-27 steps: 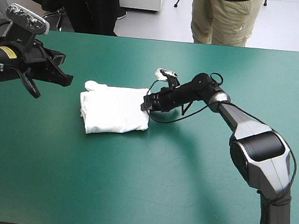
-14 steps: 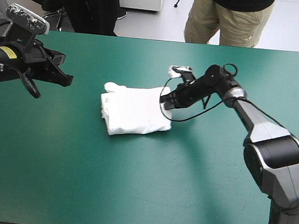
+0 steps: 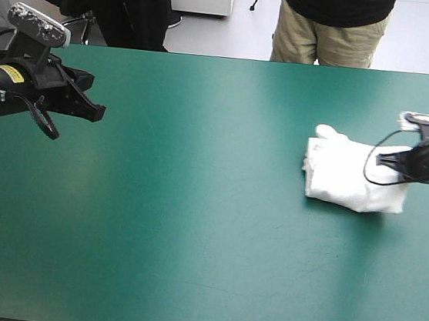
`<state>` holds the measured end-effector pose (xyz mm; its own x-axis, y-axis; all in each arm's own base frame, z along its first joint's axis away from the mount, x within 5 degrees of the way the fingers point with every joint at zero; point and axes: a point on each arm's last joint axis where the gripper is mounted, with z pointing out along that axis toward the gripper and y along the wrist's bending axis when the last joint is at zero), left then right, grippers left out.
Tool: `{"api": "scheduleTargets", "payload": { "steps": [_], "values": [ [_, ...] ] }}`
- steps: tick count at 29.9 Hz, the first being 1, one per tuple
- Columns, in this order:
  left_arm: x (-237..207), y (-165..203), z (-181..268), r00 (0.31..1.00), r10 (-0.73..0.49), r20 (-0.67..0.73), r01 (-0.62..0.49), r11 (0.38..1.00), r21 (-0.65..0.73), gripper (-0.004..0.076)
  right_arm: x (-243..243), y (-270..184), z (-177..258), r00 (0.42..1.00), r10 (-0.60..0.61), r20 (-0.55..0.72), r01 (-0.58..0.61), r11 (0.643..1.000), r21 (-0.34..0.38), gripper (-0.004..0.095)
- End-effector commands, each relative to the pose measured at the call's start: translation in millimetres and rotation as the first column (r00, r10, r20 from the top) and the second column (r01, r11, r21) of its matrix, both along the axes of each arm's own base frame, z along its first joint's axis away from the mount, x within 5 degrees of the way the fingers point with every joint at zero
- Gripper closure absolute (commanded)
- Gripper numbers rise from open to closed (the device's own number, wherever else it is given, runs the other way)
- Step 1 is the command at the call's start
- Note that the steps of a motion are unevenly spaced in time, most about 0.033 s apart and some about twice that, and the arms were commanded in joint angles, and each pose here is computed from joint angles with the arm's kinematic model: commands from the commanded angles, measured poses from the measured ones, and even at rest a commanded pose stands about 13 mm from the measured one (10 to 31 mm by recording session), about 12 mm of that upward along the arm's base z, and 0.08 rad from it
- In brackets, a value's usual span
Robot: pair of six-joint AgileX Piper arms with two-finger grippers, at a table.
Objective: Fold the cloth
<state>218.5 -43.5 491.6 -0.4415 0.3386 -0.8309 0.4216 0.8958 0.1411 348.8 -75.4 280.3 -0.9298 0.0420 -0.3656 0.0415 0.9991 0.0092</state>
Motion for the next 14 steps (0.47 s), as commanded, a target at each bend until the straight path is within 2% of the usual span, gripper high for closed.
{"api": "scheduleTargets", "payload": {
  "steps": [1,3,5,8,12,14],
  "values": [
    [-8,0,17,0.995,0.01,0.101,-0.006,0.999,-0.049,0.0733,-26,-41,26,0.982,-0.14,0.13,0.145,0.989,-0.036,0.0905],
    [-8,0,17,0.995,0.01,0.103,-0.005,0.999,-0.051,0.0733,-30,-50,25,0.975,-0.173,0.137,0.176,0.984,-0.008,0.0903],
    [-7,0,17,0.994,0.013,0.104,-0.009,0.999,-0.045,0.0733,-30,-51,24,0.975,-0.173,0.141,0.176,0.984,-0.012,0.09],
    [-7,0,17,0.994,0.018,0.105,-0.013,0.999,-0.047,0.0733,-30,-52,25,0.975,-0.171,0.143,0.175,0.985,-0.014,0.0837],
    [-12,3,22,0.99,0.059,0.124,-0.049,0.995,-0.081,0.0733,-31,-50,28,0.977,-0.145,0.156,0.149,0.989,-0.015,0.0621],
    [-19,7,27,0.984,0.093,0.154,-0.08,0.993,-0.087,0.0733,-34,-48,34,0.975,-0.137,0.173,0.143,0.99,-0.018,0.0459]
  ]
}}
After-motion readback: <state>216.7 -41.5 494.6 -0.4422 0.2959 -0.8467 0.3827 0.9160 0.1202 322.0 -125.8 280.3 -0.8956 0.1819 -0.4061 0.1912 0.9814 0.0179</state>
